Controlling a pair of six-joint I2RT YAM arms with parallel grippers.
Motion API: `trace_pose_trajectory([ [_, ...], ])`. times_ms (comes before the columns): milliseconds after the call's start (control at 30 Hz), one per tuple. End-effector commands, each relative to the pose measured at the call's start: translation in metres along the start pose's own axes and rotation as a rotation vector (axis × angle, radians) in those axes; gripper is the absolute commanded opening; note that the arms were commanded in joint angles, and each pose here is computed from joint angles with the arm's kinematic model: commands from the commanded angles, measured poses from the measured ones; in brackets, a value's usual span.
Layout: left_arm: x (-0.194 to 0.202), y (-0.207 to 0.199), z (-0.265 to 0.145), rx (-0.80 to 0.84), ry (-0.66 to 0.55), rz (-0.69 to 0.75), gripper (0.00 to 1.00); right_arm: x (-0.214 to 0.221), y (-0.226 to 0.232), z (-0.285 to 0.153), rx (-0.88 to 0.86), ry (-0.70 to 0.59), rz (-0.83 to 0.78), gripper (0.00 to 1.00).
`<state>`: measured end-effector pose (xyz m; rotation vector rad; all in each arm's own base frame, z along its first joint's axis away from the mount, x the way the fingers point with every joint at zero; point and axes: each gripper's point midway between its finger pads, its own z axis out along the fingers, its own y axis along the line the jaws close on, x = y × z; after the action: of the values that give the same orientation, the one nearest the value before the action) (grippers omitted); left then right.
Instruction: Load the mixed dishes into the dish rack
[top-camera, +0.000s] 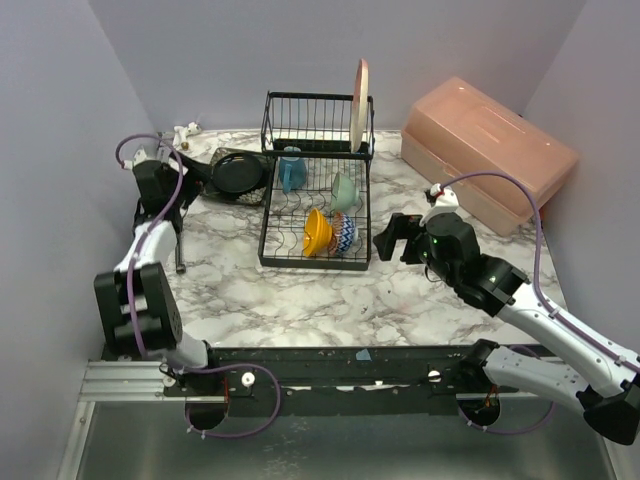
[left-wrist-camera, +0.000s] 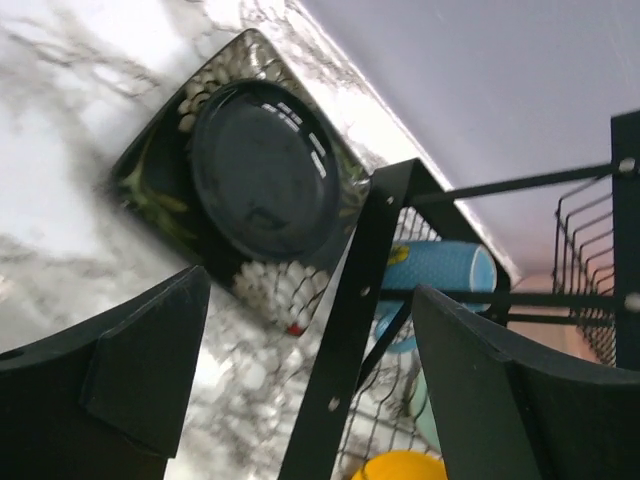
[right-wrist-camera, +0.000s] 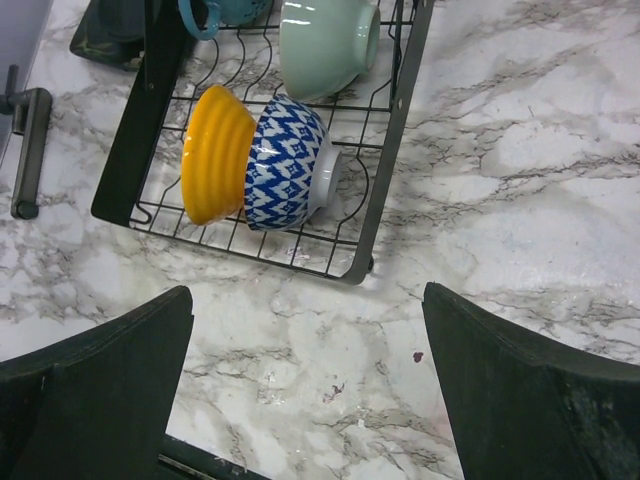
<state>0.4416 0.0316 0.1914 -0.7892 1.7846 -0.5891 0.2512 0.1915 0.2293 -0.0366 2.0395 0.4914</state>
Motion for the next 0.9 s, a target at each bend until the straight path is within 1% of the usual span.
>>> trace_pose_trajectory([
  [0,-0.032,-0.035,0.051,0.125,0.018,-0.061,0.81,0.004,-0.005,-0.002,0.029,-0.003,0.062,0.99],
  [67,-0.029,-0.028,0.072,0.079,0.07,-0.085,0.75,0.006,-0.01,-0.003,0.057,0.0,0.075,0.99],
  [100,-0.027,-0.018,0.08,0.037,0.078,-0.099,0.74,0.007,-0.011,-0.002,0.067,0.005,0.079,0.99],
  [233,-0.025,0.001,0.094,-0.054,0.029,-0.125,0.74,0.005,-0.012,-0.002,0.081,0.009,0.067,0.99],
  [433,0.004,0.024,0.116,-0.15,0.076,-0.227,0.73,0.003,-0.014,0.005,0.109,0.024,0.012,0.99],
  [633,0.031,0.047,0.128,-0.225,0.091,-0.339,0.7,0.005,-0.015,0.008,0.119,0.026,0.002,0.99],
  [733,0.034,0.054,0.131,-0.257,0.082,-0.363,0.7,0.006,-0.019,0.008,0.127,0.021,-0.006,0.99],
  [867,0.043,0.056,0.137,-0.29,0.124,-0.444,0.66,0.006,-0.021,0.009,0.14,0.017,-0.019,1.0],
])
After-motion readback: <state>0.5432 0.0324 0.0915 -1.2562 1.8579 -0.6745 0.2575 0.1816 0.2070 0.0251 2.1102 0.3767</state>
